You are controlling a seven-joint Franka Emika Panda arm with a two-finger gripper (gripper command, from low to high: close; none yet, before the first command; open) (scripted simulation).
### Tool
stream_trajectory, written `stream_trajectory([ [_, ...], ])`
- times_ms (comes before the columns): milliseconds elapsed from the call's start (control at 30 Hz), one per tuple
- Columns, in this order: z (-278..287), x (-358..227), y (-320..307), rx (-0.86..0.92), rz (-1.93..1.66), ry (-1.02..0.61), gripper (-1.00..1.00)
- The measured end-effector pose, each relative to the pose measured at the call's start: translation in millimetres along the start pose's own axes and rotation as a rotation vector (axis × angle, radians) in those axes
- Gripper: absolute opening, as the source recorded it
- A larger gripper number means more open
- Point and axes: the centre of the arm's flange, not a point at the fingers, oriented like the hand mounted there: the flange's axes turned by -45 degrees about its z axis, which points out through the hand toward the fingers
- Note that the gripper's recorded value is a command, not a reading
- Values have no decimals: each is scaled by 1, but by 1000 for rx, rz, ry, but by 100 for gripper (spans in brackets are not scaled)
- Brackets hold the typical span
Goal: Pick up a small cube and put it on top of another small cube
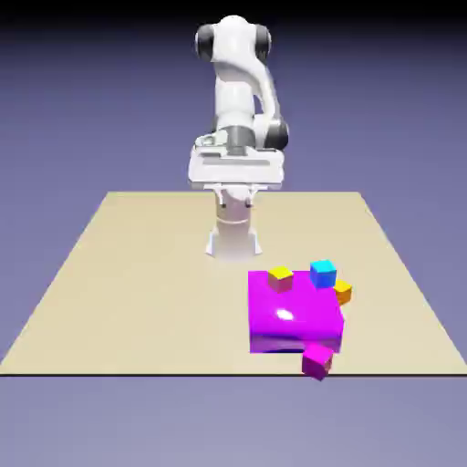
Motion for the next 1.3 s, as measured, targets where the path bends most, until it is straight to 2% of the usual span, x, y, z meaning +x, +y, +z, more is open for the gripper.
stream_trajectory([
  [367,-92,30,-129,34,154,74,0],
  [733,-149,-22,-272,4,262,93,0],
  [1000,-142,-104,-362,-90,329,87,0],
  [1300,-73,-223,-423,-287,414,90,0],
])
